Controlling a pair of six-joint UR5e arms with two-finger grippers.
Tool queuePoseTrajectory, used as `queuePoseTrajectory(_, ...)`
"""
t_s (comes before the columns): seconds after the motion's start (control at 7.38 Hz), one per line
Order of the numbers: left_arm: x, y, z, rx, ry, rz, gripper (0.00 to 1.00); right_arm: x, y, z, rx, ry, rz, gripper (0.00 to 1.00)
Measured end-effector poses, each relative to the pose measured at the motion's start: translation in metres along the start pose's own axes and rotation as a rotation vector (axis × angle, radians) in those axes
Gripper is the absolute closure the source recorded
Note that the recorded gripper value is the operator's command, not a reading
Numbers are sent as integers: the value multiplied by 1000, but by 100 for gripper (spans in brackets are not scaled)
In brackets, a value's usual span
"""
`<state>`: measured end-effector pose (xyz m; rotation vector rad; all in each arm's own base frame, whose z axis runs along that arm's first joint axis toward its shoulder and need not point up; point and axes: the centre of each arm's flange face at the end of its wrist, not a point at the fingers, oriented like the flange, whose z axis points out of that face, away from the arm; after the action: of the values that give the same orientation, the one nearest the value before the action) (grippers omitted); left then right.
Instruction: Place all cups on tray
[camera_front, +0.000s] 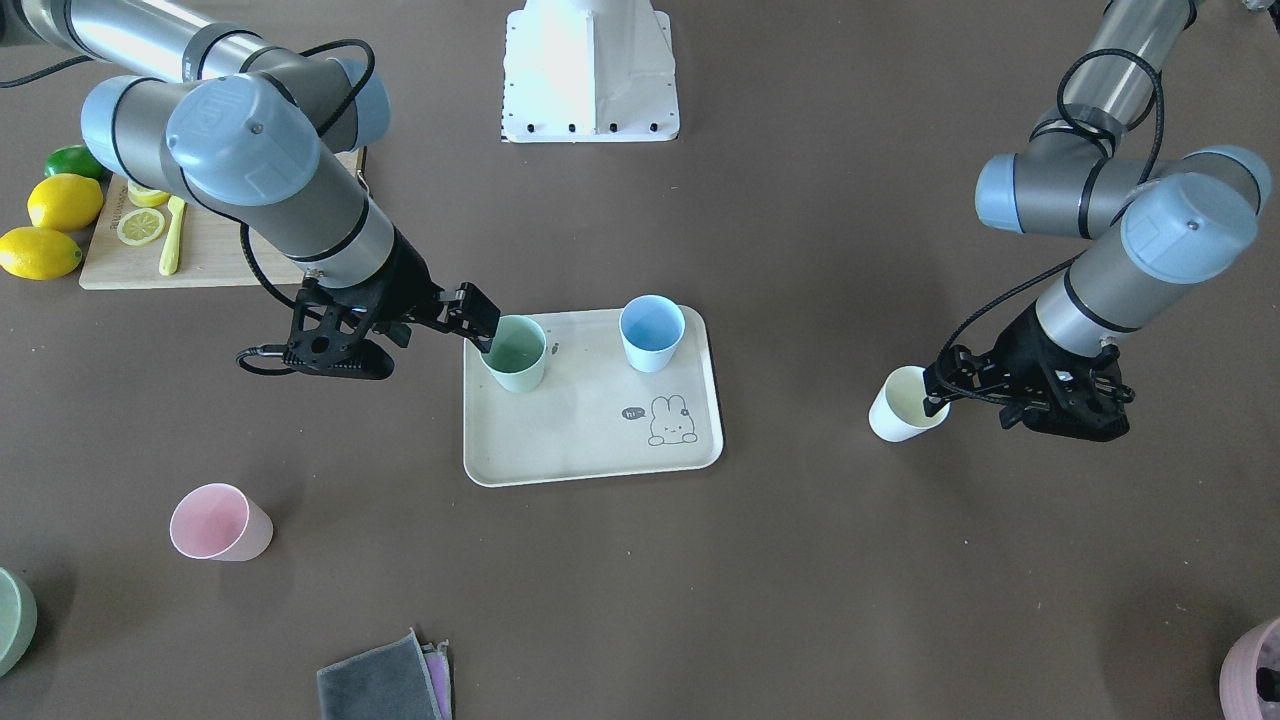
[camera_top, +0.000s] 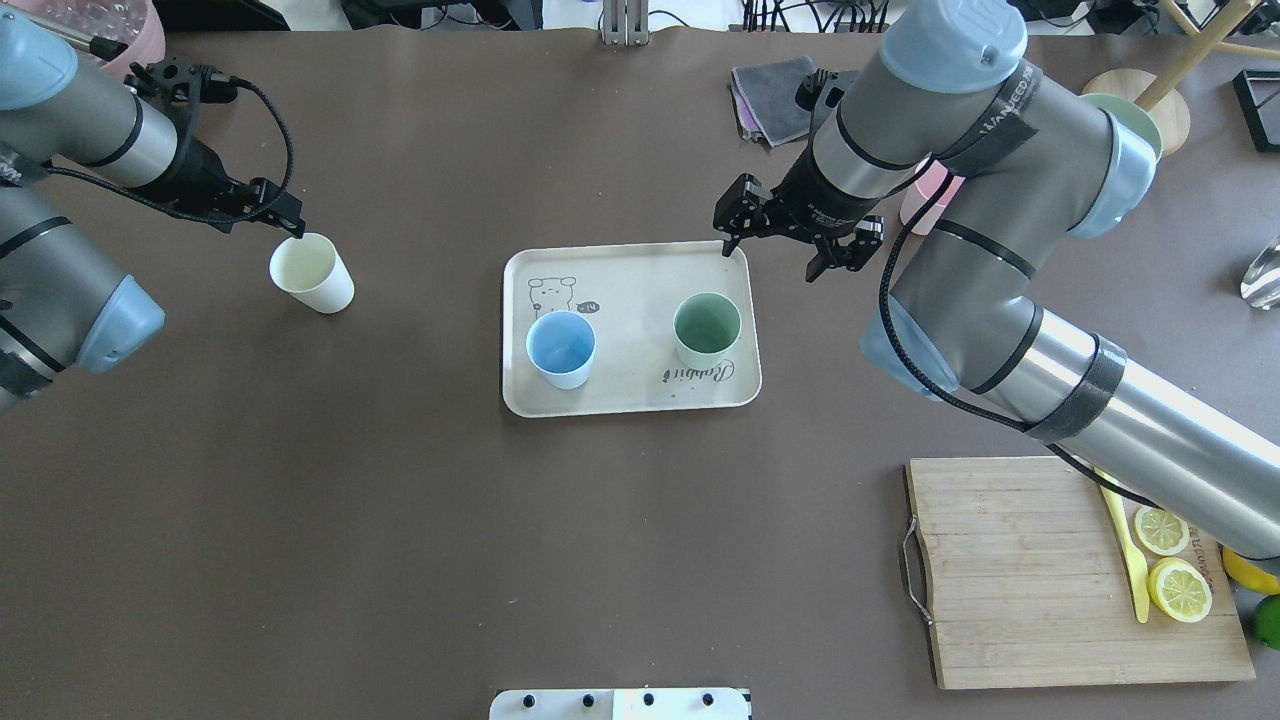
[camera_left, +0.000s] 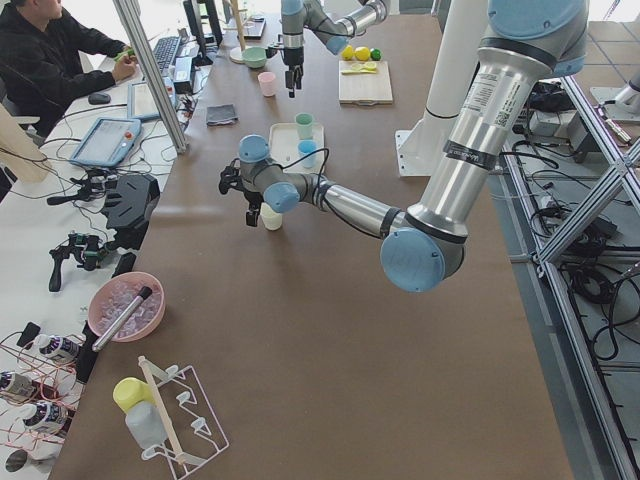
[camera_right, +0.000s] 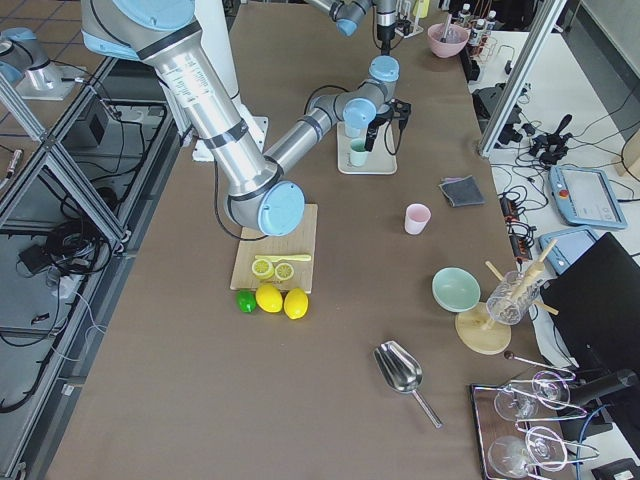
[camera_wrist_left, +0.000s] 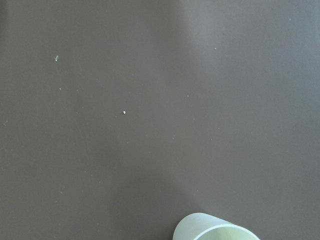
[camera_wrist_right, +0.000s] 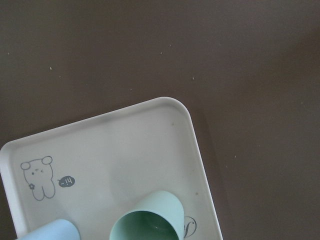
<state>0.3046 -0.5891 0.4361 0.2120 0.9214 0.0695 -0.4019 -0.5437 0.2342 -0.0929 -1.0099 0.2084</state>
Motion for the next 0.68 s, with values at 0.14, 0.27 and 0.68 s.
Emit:
queuePoseTrajectory(0.14,-3,9,7,-2,-8,-1,3,12,-16,-18,-3,-14,14,0)
queuePoseTrajectory(0.27,-8,17,12,-2,-9,2,9,27,-32,-34,-3,-24,17,0)
queuePoseTrajectory(0.68,4,40,33,-27,12,-12,100,81,-77,-65,20,15,-21,0)
